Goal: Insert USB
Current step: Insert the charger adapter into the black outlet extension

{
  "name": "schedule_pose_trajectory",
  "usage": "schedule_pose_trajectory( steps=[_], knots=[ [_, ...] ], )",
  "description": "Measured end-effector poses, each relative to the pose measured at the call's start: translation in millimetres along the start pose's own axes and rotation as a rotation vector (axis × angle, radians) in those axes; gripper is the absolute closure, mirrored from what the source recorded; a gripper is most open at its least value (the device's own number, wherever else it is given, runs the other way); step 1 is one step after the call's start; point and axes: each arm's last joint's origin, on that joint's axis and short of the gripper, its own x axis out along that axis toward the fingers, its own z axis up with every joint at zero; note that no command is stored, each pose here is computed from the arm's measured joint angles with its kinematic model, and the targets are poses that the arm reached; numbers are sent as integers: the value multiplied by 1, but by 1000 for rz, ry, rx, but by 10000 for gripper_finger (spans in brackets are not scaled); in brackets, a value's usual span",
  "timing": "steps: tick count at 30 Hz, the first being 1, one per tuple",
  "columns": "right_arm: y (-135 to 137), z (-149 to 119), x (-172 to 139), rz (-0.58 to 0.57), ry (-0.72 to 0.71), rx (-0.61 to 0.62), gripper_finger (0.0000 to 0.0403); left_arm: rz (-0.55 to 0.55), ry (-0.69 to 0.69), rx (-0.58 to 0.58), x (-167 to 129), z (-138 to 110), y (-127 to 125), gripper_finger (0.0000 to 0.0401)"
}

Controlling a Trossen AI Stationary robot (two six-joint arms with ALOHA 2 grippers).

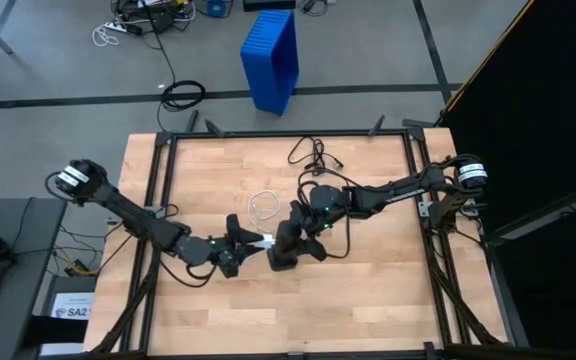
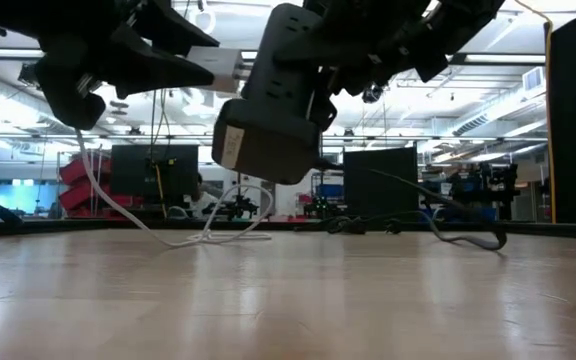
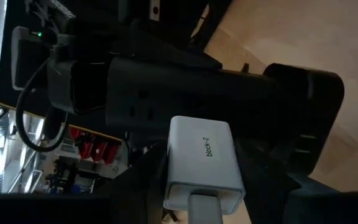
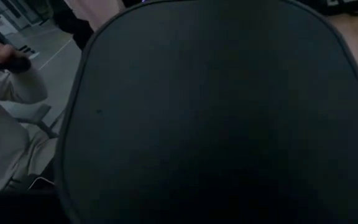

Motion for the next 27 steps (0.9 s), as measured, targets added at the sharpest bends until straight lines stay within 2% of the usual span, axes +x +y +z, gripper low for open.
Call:
schedule_pose_trajectory(
  steps=[6,8,14,21,27],
  knots=[
    [-3,-3,-1,-8,24,88,176,-17,26,81,14,9,-7,259],
    [-5,-4,-1,-43,29,116,176,-19,35,96,17,10,-8,259],
    [-8,-3,-1,-185,-12,130,176,41,117,21,19,8,-7,260],
    [-1,-4,1,-113,4,12,176,30,82,19,19,8,-8,261],
    [3,-2,2,-66,-3,-19,176,22,16,-8,19,12,-6,261]
  ],
)
